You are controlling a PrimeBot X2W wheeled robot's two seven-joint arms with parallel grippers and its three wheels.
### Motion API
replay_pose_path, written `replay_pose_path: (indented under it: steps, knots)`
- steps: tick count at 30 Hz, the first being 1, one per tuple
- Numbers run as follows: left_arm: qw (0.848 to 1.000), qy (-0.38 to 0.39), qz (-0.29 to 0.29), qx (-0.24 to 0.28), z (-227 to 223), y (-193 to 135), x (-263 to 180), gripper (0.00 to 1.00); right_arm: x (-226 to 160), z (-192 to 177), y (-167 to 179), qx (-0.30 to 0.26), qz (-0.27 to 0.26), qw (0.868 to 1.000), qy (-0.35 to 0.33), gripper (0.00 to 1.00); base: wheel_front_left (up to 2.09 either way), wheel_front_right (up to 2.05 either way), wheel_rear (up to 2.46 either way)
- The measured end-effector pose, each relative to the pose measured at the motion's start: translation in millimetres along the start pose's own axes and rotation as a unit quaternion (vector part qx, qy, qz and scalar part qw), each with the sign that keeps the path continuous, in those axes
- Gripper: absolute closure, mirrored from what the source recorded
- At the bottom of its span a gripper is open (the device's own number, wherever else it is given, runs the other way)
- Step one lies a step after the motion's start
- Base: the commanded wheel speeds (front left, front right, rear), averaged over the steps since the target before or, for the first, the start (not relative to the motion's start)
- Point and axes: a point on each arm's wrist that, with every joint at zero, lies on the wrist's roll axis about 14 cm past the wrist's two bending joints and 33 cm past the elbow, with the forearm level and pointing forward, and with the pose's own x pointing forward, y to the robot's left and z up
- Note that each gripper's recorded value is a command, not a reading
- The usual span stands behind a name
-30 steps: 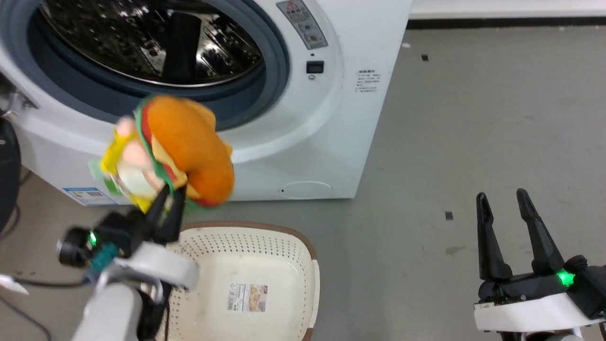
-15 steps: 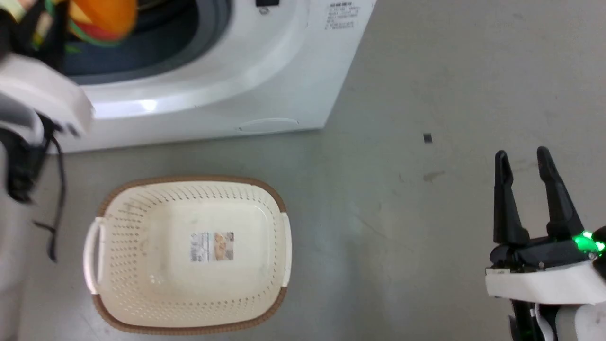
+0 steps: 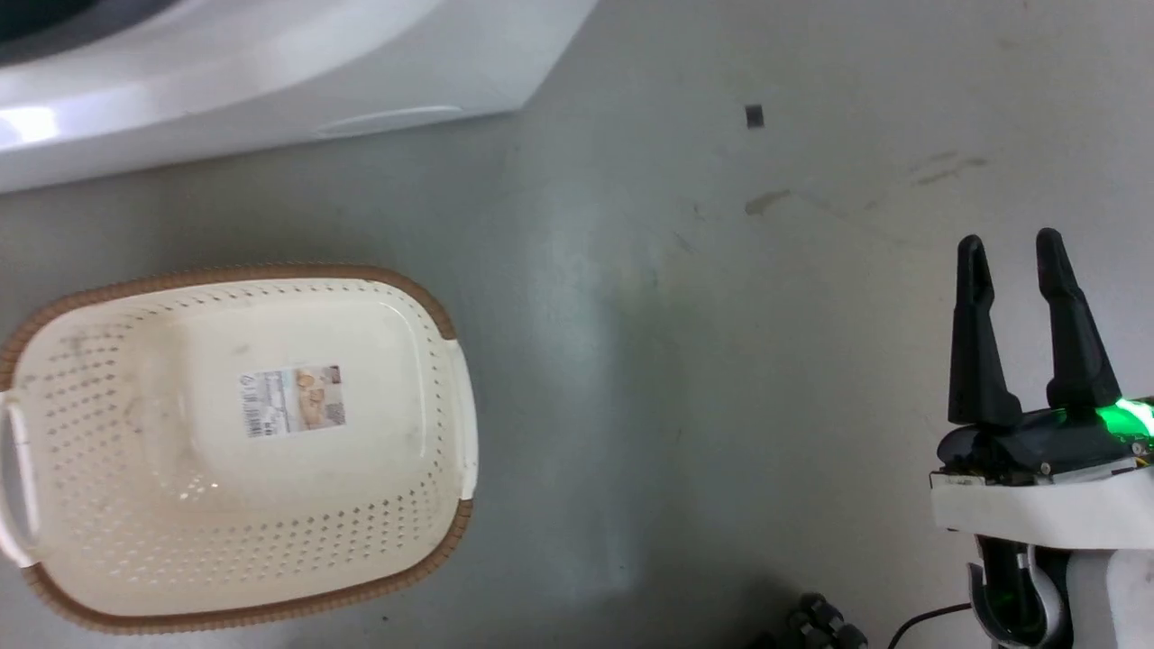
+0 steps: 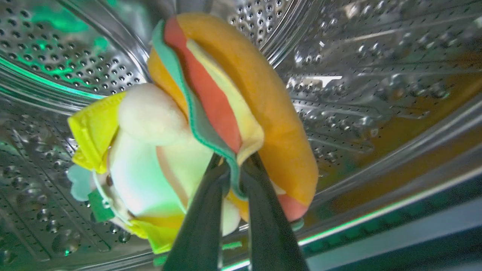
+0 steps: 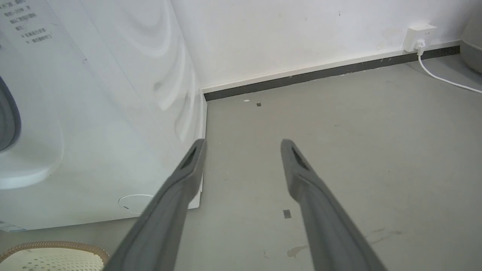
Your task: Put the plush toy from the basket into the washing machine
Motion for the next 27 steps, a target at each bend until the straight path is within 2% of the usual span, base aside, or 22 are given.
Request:
replay_pose_path:
  steps: [6,11,16,17,18,24,27]
  knots:
    - [0.996,0.09,-0.012,-0.021,-38.3,-7.8,33.4,1.0,-1.8,-13.4,-9.9,-0.006,-0.014,1.0,0.021,0.0,0.0,0.0,0.0]
    - [0.981,0.185,-0.034,-0.052,-80.9,-20.4,41.4,1.0,-2.8,-20.3,-13.3,-0.01,-0.019,0.999,0.031,0.0,0.0,0.0,0.0]
    - [0.979,0.191,-0.041,-0.064,-86.1,-21.1,42.5,1.0,-1.0,-23.5,-12.4,-0.009,-0.017,0.999,0.034,0.0,0.0,0.0,0.0]
    - [0.98,0.185,-0.041,-0.062,-84.9,-20.6,42.5,0.41,-0.3,-23.5,-11.5,-0.008,-0.016,0.999,0.033,0.0,0.0,0.0,0.0]
    - [0.981,0.179,-0.04,-0.062,-83.8,-19.5,42.1,0.0,0.7,-23.0,-10.4,-0.008,-0.014,0.999,0.032,0.0,0.0,0.0,0.0]
    - [0.989,0.131,-0.029,-0.063,-65.4,-10.3,35.1,0.0,7.1,-9.6,-3.3,-0.008,-0.002,1.0,0.009,0.0,0.0,0.0,0.0]
    - [0.992,0.09,-0.024,-0.083,-52.0,-8.1,27.3,0.0,6.6,0.8,0.0,-0.009,0.003,1.0,-0.004,0.0,0.0,0.0,0.0]
